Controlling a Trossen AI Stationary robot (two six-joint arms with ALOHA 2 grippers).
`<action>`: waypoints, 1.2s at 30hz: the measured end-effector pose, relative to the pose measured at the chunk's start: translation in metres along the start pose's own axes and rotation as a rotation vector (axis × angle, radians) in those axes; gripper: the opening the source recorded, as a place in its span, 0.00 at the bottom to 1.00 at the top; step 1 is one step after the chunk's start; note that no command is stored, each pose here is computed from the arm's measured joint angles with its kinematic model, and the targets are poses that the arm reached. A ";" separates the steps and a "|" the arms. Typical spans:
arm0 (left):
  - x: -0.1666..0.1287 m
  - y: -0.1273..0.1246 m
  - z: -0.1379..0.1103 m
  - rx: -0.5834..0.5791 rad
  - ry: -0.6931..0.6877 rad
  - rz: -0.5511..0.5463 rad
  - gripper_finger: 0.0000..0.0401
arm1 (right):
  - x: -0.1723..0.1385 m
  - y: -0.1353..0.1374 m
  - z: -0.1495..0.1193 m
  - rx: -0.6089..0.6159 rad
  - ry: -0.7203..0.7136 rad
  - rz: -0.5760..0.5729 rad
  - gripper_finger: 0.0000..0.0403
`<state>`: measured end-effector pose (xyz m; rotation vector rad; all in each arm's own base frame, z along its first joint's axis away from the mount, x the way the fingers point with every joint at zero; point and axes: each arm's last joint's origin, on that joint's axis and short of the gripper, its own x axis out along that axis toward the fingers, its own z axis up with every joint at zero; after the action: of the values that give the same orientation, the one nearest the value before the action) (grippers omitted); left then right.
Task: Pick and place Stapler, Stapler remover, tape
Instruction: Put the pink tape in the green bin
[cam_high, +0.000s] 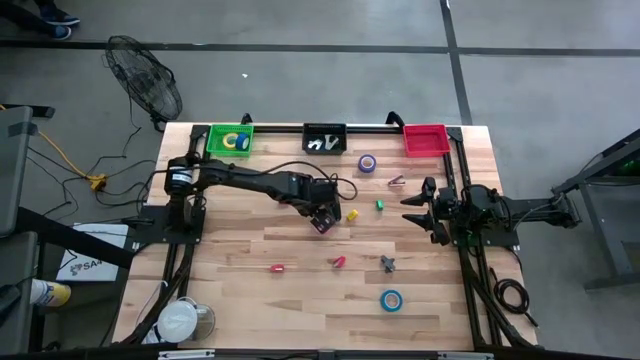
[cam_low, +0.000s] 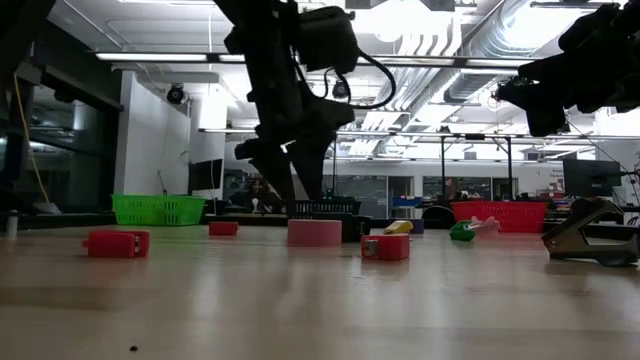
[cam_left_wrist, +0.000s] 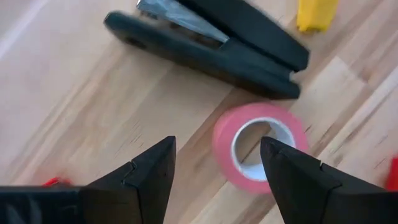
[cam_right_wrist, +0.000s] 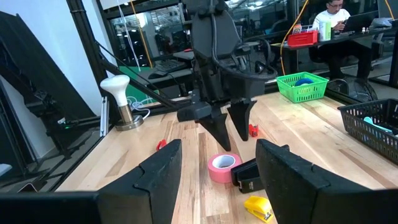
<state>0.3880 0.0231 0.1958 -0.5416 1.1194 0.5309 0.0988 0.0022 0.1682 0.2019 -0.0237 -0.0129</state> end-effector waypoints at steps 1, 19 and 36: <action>0.004 0.000 0.000 0.000 0.002 0.003 0.57 | 0.000 0.000 0.000 0.000 0.000 0.000 0.49; 0.043 0.000 -0.009 0.012 0.114 0.060 0.50 | 0.001 0.000 -0.002 -0.001 0.022 -0.004 0.49; 0.034 0.005 -0.011 0.093 0.152 0.128 0.08 | 0.002 0.000 -0.002 -0.001 0.023 -0.005 0.49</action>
<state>0.3888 0.0236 0.1596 -0.4369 1.3238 0.5520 0.1004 0.0023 0.1662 0.2008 0.0002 -0.0154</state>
